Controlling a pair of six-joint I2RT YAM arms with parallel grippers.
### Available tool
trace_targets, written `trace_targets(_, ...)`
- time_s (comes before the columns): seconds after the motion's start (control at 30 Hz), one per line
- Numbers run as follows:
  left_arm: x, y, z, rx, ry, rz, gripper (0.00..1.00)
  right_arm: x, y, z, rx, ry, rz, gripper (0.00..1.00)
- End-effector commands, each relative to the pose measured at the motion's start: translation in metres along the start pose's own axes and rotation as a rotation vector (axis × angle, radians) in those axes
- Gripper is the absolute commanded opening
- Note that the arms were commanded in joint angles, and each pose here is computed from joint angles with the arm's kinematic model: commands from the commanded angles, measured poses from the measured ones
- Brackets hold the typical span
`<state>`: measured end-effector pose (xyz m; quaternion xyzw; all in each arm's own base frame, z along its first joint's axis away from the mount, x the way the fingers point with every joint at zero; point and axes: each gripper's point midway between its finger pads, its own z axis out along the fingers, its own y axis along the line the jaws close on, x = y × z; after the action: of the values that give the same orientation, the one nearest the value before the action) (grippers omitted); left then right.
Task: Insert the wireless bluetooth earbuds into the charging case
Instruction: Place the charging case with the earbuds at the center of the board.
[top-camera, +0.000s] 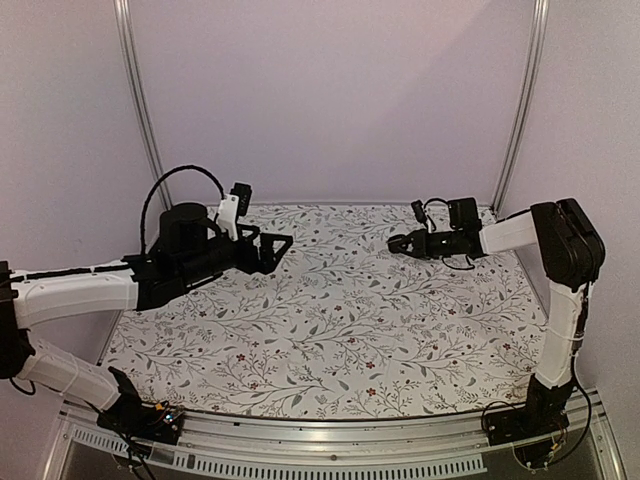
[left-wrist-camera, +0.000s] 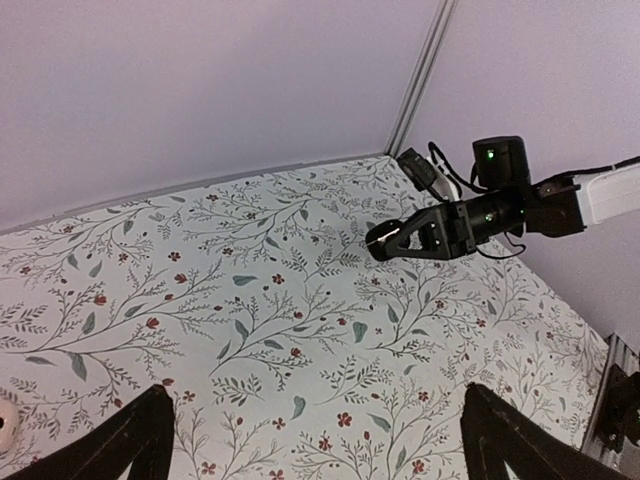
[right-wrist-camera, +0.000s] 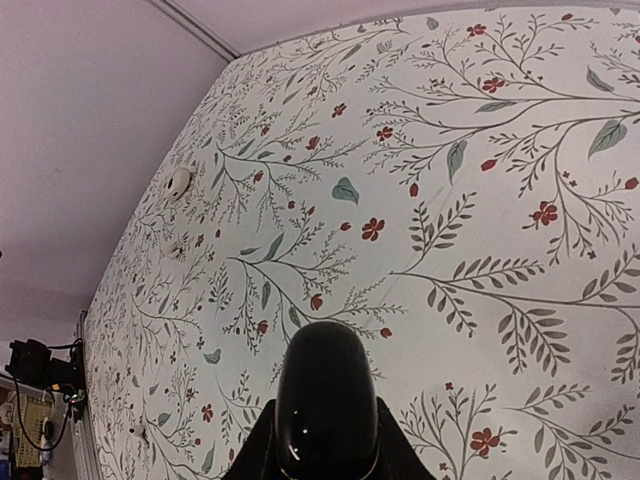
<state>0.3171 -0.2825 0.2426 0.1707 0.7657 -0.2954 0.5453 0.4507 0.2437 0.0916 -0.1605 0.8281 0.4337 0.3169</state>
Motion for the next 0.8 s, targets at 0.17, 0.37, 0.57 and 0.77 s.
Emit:
trace_targets(0.17,0.01,0.018,-0.003,-0.014,0.022,-0.043,1.0,0.02,0.004,0.05,-0.031,0.152,0.015,0.1)
trace_targets(0.37,0.005,0.016,-0.007,-0.005,0.013,-0.025,1.0,0.02,-0.011,0.065,0.021,0.163,0.031,0.11)
trace_targets(0.57,0.008,0.019,-0.012,-0.003,0.016,-0.011,1.0,0.032,-0.025,0.072,0.064,0.211,0.042,0.17)
trace_targets(0.77,0.01,0.023,-0.014,-0.019,0.01,-0.017,1.0,0.036,-0.038,0.072,0.128,0.238,0.019,0.4)
